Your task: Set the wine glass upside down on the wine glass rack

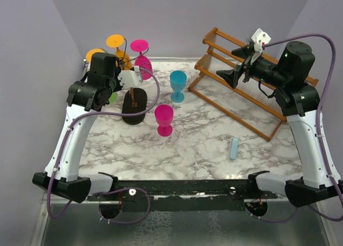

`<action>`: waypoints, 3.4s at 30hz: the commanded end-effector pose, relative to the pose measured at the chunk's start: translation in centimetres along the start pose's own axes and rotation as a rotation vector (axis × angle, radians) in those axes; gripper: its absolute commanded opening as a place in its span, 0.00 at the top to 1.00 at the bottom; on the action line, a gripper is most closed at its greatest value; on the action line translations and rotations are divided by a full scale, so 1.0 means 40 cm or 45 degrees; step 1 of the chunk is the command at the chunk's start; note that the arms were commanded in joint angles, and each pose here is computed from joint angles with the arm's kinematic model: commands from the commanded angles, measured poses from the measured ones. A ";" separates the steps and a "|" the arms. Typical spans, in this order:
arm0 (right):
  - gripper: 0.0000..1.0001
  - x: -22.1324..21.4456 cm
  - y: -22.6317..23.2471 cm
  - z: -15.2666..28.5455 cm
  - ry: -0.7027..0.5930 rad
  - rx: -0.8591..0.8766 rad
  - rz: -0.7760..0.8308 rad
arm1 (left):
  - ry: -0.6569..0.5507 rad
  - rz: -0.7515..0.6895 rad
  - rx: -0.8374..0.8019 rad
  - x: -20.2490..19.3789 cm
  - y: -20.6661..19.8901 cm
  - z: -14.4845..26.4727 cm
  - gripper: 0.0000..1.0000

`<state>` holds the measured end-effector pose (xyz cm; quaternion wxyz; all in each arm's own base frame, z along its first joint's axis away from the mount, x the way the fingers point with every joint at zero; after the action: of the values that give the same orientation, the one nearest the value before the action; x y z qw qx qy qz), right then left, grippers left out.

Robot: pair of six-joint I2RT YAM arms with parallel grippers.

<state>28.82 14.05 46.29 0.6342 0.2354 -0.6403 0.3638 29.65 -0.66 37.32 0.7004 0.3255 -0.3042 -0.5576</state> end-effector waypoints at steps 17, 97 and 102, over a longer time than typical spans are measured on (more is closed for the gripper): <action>0.15 -0.043 0.012 -0.051 0.027 0.167 -0.053 | -0.427 0.731 0.385 0.096 0.220 0.151 0.10; 0.99 -0.294 0.203 -0.300 0.513 0.321 -0.025 | -0.498 0.984 0.313 0.193 0.303 0.021 0.01; 0.99 -0.191 0.161 -0.247 0.385 0.338 -0.079 | -0.632 0.999 0.220 0.237 0.302 0.033 0.01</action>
<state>32.40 25.27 31.96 0.7356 0.2276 -0.4441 0.4581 37.49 -6.29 47.42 0.7470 0.1606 -0.5846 -0.2728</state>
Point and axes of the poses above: each gripper's point midway between its finger pads, its own z axis back along the fingers, its own y axis along the line the jaws close on, x = y × z, the point moved 4 cm from there along z, back along the fingers, and after that the axes turned 6 degrees about -z, right-handed, at the moved point
